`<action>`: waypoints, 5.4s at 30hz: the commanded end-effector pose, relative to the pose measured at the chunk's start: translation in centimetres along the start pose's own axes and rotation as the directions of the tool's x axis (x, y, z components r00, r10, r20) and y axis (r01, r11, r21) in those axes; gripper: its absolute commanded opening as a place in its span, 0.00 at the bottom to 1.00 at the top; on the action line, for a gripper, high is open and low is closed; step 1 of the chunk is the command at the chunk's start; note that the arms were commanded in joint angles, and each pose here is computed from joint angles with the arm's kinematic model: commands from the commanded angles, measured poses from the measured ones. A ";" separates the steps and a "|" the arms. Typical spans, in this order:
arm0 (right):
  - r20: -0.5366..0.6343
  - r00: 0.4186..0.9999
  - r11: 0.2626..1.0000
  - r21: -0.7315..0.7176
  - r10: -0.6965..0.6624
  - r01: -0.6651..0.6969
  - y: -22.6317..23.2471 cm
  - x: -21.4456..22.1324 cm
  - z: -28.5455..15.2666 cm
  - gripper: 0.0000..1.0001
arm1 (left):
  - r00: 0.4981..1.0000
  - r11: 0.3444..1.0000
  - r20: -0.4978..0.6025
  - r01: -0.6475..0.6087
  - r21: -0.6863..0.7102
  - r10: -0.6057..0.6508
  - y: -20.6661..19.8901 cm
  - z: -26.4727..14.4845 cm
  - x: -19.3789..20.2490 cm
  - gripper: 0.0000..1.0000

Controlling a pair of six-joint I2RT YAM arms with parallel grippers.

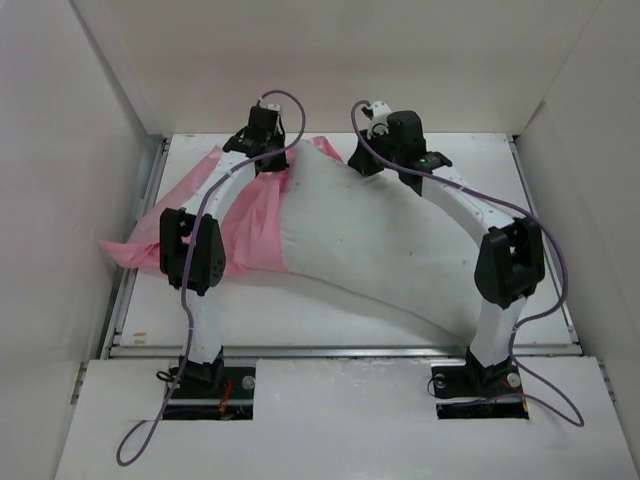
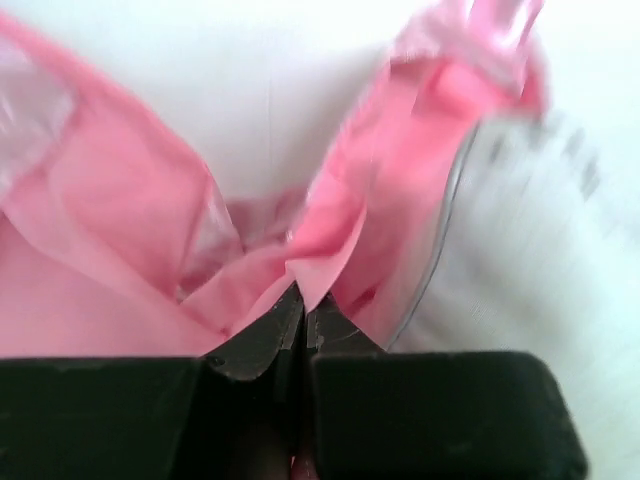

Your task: Put the pillow into the pillowcase

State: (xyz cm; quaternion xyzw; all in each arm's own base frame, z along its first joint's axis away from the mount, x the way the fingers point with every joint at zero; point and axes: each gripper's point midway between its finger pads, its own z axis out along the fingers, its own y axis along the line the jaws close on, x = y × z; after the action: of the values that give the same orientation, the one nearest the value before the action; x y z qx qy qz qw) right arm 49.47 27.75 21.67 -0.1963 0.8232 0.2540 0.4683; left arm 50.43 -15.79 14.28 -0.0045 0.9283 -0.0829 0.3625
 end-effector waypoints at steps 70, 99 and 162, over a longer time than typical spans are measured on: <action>0.266 0.963 0.926 -0.350 -0.046 0.141 12.1 -4.6 2.2 0.78 | 0.820 0.997 0.569 -0.021 -0.076 0.061 -4.8 -17.4 -14.2 0.00; 0.312 0.946 0.682 -0.672 -0.092 0.288 20.3 -2.4 -3.0 0.00 | 0.842 0.996 0.537 -0.079 0.028 0.052 -10.2 -14.8 -15.1 0.00; 0.104 0.802 0.808 -0.124 0.588 -0.576 3.8 1.8 -0.8 0.82 | 0.971 0.785 0.216 -0.209 0.583 0.098 -18.7 -13.7 -0.8 0.00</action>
State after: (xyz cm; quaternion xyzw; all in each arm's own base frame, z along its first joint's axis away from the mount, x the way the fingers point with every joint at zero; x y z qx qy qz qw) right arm 48.62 31.17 19.60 0.1409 0.7610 0.4726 0.4216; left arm 39.89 -31.60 24.41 0.1878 0.8370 -0.3117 0.4088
